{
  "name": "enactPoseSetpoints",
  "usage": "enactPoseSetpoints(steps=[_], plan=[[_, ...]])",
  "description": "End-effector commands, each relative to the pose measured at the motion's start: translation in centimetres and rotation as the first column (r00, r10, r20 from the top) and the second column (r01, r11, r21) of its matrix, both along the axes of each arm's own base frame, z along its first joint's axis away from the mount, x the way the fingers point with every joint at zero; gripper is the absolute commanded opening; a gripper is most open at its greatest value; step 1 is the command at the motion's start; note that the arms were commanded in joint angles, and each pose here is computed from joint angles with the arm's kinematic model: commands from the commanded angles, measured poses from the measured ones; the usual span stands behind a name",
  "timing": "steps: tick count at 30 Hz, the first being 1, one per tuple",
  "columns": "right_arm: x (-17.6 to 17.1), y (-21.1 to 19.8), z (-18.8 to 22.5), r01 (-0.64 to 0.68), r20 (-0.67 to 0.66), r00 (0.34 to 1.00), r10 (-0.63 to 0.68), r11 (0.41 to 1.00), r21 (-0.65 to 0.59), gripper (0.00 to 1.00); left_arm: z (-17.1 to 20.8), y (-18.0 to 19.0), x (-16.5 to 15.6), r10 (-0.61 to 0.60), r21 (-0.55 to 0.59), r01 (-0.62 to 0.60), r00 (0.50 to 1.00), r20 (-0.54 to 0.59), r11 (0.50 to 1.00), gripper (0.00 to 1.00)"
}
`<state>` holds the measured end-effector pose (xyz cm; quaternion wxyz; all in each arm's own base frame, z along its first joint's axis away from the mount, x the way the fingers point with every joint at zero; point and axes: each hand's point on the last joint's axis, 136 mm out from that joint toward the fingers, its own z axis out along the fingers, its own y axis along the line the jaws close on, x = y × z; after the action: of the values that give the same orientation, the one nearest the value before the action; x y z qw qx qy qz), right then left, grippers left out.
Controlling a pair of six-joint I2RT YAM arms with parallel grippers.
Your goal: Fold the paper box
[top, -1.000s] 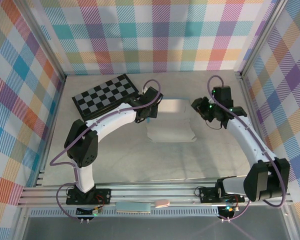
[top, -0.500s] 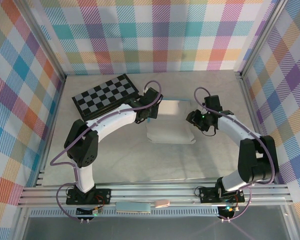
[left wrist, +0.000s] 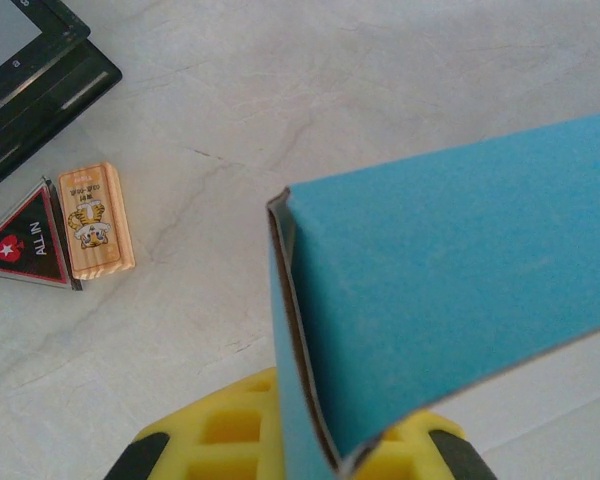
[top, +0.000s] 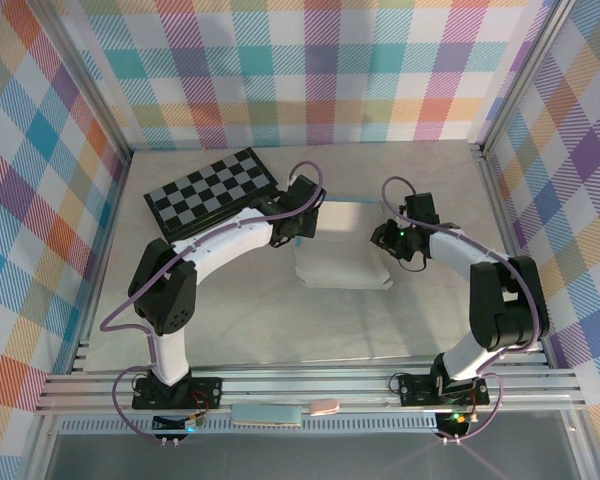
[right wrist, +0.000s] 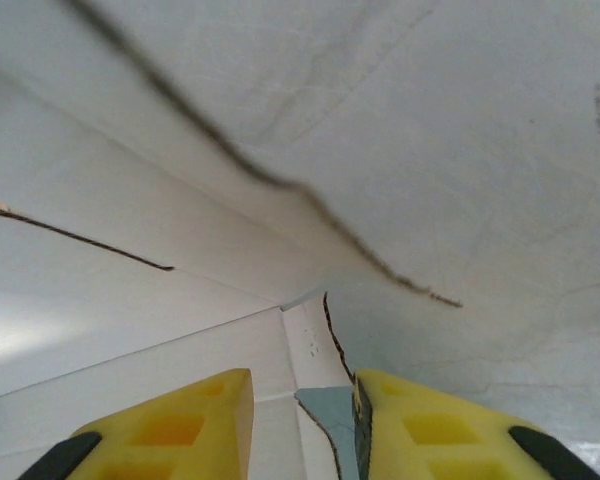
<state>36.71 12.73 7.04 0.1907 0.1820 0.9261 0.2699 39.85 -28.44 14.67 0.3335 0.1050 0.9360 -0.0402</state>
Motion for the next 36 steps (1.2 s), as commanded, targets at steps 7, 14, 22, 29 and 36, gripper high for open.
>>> enactPoseSetpoints(steps=[7, 14, 22, 29, 36], plan=[[1.2, 1.1, 1.2, -0.037, 0.052, 0.998, 0.034, 0.997, 0.064, 0.24, 2.0, -1.2, -0.1, -0.018, -0.051, 0.019, 1.0, 0.024, 0.999, 0.0], [0.9, 1.9, 0.5, -0.048, 0.028, 0.999, 0.046, 0.996, 0.076, 0.23, 1.8, -1.4, 0.1, -0.019, -0.056, 0.02, 1.0, 0.024, 0.998, 0.0], [1.3, 3.6, 1.0, -0.072, 0.036, 0.997, 0.069, 0.994, 0.085, 0.22, 1.4, -1.4, 0.0, -0.016, -0.053, 0.017, 1.0, 0.016, 0.998, 0.0], [0.9, 1.5, 1.3, -0.026, 0.034, 0.999, 0.026, 1.0, -0.007, 0.23, 1.4, -1.2, 0.0, -0.013, -0.041, 0.014, 1.0, 0.017, 0.999, 0.0], [-0.4, -1.1, 1.9, -0.016, 0.063, 0.998, 0.016, 1.0, 0.001, 0.35, 1.7, -1.0, -0.1, -0.02, -0.037, 0.021, 1.0, 0.019, 0.999, 0.0]])
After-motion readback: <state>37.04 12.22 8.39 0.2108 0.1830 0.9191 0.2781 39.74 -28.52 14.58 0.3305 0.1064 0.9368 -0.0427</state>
